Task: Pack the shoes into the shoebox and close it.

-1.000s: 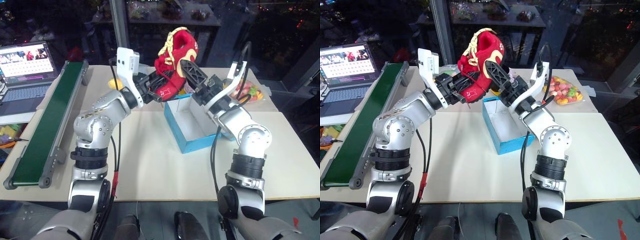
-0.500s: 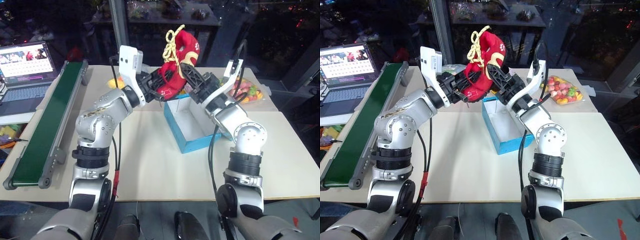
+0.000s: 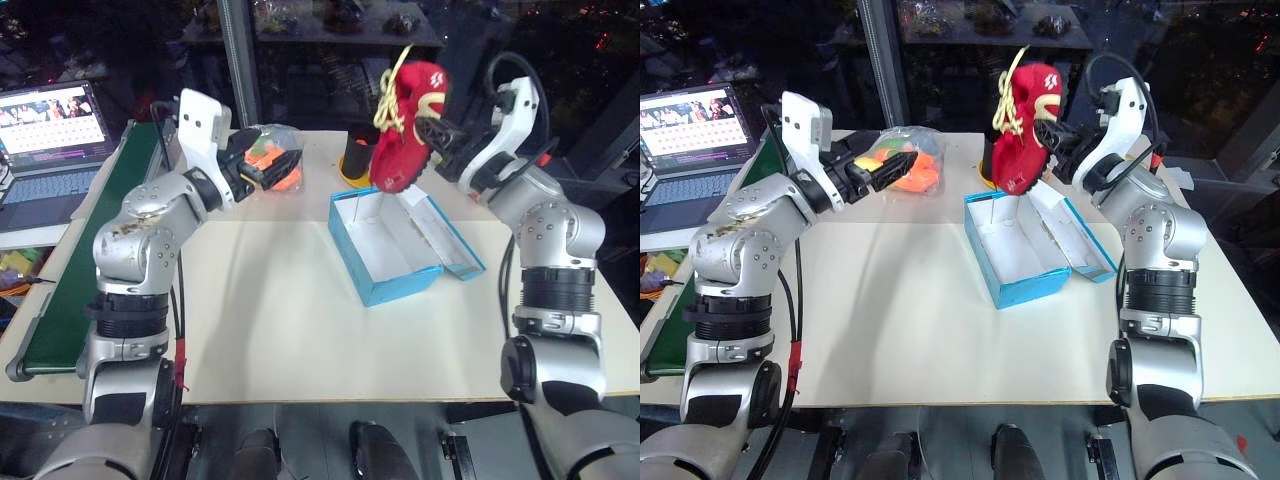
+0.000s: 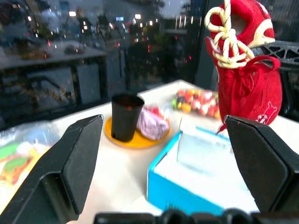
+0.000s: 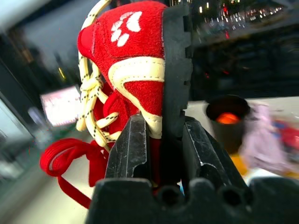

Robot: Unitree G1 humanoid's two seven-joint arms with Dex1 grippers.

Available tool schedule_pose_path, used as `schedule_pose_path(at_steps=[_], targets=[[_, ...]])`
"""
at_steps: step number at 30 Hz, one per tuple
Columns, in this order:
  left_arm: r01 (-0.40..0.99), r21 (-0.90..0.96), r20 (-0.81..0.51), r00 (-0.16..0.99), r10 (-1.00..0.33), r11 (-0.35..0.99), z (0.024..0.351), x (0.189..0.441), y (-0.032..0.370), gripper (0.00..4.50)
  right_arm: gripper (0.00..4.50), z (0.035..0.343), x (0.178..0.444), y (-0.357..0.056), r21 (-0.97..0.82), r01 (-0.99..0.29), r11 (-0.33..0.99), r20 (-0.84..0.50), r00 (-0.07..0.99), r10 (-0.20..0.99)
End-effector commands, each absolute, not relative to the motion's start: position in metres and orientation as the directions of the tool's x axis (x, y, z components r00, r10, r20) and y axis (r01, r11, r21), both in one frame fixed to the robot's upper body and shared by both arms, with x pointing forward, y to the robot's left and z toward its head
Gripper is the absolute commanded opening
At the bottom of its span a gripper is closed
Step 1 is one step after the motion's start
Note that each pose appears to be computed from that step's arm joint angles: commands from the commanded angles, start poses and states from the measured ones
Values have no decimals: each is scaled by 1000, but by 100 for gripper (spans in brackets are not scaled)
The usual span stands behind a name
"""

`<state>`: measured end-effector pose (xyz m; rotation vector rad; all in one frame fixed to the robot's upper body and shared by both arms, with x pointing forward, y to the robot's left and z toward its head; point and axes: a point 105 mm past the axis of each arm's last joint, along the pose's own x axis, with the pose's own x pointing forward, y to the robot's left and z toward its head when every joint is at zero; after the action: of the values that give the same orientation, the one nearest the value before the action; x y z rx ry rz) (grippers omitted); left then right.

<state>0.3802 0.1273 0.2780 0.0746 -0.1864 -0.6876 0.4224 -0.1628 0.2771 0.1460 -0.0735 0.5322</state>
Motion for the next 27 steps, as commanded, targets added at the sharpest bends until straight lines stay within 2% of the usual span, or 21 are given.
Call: schedule_pose_path(at_steps=[1,4,8,18,20,21,27], targets=[[633,188,162,734,-659,751,282,370,123,449,42,264,426,-172,-67,-505,861,-9,863,505],[662,199,129,714,-689,723,270,365,114,449,42,228,432,-175,-177,-519,836,-160,854,496],[695,183,113,688,-717,696,260,356,103,449,42,188,439,-182,-268,-539,798,-276,837,472],[685,146,110,705,-700,713,249,349,102,449,42,147,447,-194,-347,-553,757,-418,814,403],[683,137,109,709,-696,717,247,348,102,450,140,143,449,-193,-363,-547,754,-428,817,386],[684,135,107,709,-697,717,246,347,101,450,163,142,449,-192,-374,-548,748,-432,817,382],[692,133,91,704,-704,709,244,342,98,450,377,149,457,-176,-443,-520,730,-379,847,373]])
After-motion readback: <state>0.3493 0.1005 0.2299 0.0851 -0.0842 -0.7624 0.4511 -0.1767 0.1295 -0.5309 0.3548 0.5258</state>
